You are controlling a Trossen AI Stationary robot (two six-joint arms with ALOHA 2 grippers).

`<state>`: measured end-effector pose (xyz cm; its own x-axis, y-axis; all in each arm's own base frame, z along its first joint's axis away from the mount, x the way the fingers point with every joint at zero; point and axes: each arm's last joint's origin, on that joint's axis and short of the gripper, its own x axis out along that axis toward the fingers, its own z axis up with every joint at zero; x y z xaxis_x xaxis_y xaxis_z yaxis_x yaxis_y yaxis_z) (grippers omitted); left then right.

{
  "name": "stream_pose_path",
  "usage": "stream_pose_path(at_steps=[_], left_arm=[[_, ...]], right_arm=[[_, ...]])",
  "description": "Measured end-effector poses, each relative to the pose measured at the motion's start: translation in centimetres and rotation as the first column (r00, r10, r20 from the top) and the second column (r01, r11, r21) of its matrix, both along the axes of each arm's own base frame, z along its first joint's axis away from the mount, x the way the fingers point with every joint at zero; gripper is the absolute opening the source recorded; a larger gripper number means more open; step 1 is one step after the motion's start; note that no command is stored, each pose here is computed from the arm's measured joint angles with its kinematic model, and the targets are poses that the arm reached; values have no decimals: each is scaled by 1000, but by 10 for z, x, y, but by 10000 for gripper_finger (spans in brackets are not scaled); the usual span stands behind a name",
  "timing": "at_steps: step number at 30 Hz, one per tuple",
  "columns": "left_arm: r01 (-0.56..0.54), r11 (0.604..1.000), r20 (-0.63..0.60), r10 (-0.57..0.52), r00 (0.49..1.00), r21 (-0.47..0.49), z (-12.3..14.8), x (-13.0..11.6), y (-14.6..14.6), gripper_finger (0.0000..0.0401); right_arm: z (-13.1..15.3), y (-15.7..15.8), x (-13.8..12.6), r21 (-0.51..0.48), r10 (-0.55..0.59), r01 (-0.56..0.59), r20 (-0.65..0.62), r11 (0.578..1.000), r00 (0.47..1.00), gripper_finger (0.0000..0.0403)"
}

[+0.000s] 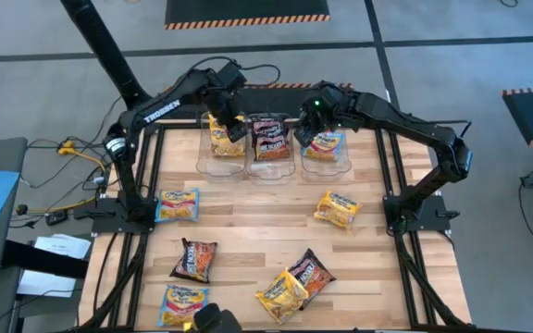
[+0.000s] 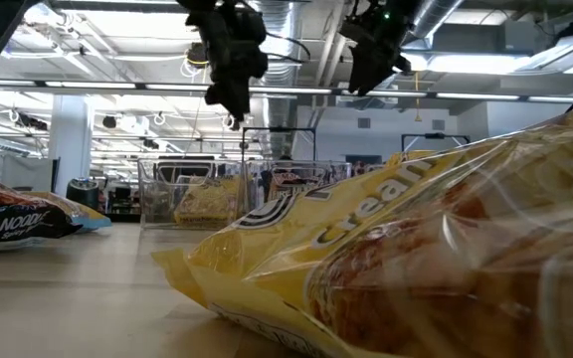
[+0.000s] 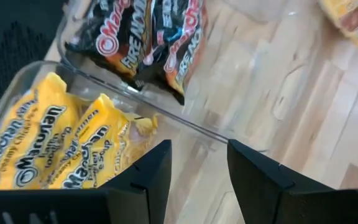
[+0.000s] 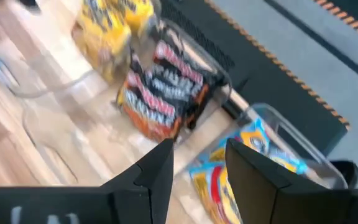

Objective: Sort Maruchan noodles
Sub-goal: Put the yellow noodle pack in the left transparent bin

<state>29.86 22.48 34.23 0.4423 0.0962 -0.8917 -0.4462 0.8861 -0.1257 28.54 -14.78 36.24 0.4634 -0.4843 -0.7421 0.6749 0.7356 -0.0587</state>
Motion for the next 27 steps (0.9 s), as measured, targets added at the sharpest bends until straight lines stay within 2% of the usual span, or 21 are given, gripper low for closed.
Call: stream_pose_path(at_steps=[9, 16, 27], left_arm=[[-20, 1000, 35, 19, 999, 18, 32, -25, -19, 142], [-27, 999, 55, 26, 998, 20, 51, -42, -36, 142], [49, 998, 91, -52, 995, 35, 74, -51, -77, 142]], right_arm=[[-13, 9, -18, 143, -20, 48, -192, 989, 981, 170], [-19, 28, -25, 303, 55, 35, -283, 952, 957, 170], [-23, 76, -26, 377, 103, 66, -412, 924, 905, 170]])
